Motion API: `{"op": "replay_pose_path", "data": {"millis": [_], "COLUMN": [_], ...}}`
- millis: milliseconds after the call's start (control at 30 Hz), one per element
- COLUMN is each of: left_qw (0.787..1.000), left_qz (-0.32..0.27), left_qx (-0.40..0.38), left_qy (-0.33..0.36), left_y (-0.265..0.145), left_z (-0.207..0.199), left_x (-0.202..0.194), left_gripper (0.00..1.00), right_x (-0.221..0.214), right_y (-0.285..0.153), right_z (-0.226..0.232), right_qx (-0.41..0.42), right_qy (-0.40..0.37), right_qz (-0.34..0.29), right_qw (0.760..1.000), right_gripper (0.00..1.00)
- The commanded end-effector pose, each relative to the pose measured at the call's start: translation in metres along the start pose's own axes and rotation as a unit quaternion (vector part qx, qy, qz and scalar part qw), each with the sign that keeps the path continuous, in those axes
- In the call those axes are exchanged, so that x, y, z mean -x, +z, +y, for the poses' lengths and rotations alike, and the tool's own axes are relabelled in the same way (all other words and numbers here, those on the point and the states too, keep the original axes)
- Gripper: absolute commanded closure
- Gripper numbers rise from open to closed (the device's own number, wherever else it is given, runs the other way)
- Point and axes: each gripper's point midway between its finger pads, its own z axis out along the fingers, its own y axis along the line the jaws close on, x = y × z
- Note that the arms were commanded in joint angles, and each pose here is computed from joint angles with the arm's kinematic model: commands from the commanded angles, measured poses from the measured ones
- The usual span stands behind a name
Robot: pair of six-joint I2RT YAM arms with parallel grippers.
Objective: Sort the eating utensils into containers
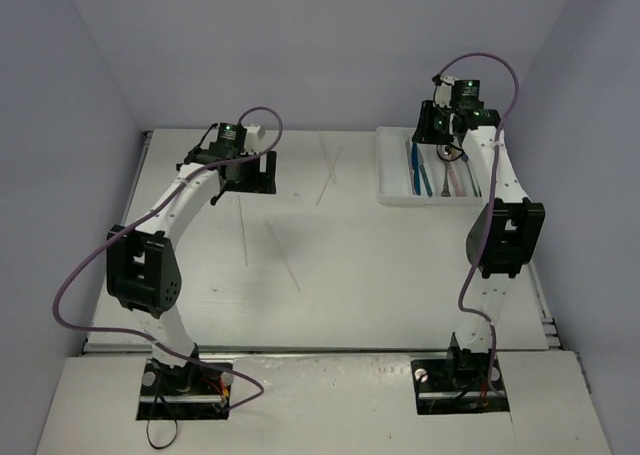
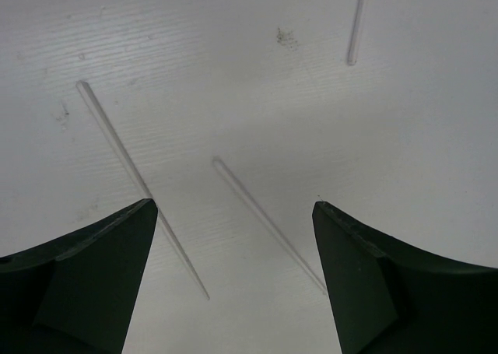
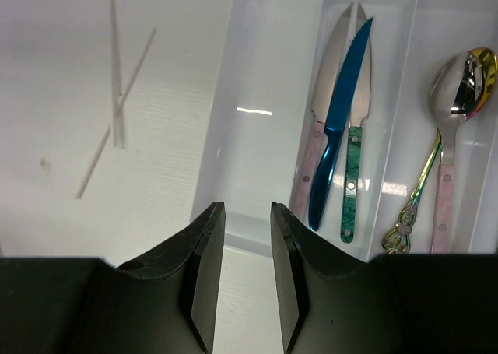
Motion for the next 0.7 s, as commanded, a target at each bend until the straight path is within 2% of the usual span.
{"op": "replay_pose_path", "data": {"millis": [0, 133, 233, 333, 467, 667], "left_qw": [0.999, 0.999, 0.998, 0.996, 0.996, 0.997], "left_qz": [-0.042, -0.039, -0.046, -0.068, -0.075, -0.073], "left_qx": [-0.014, -0.018, -0.037, -0.051, -0.047, -0.033], "left_qy": [0.016, 0.014, 0.011, 0.011, 0.008, -0.015], "left_y": [-0.007, -0.007, -0.013, -0.030, -0.045, -0.060], "left_z": [-0.012, -0.011, -0.014, -0.013, -0.003, 0.017], "left_x": [0.031, 0.028, 0.029, 0.031, 0.027, 0.016], "left_gripper": [0.21, 0.21, 0.17, 0.10, 0.09, 0.09], "right_x": [0.012, 0.009, 0.014, 0.010, -0.001, -0.031], "right_y": [-0.019, -0.005, 0.008, 0.037, 0.071, 0.115], "right_z": [0.037, 0.074, 0.100, 0.137, 0.173, 0.191], "right_qx": [0.024, 0.020, 0.031, 0.056, 0.069, 0.076], "right_qy": [-0.021, -0.069, -0.087, -0.106, -0.130, -0.132], "right_qz": [-0.023, -0.021, -0.028, -0.024, -0.018, 0.008], "right_qw": [0.999, 0.997, 0.995, 0.993, 0.989, 0.988], "right_gripper": [0.72, 0.73, 0.74, 0.75, 0.75, 0.77]}}
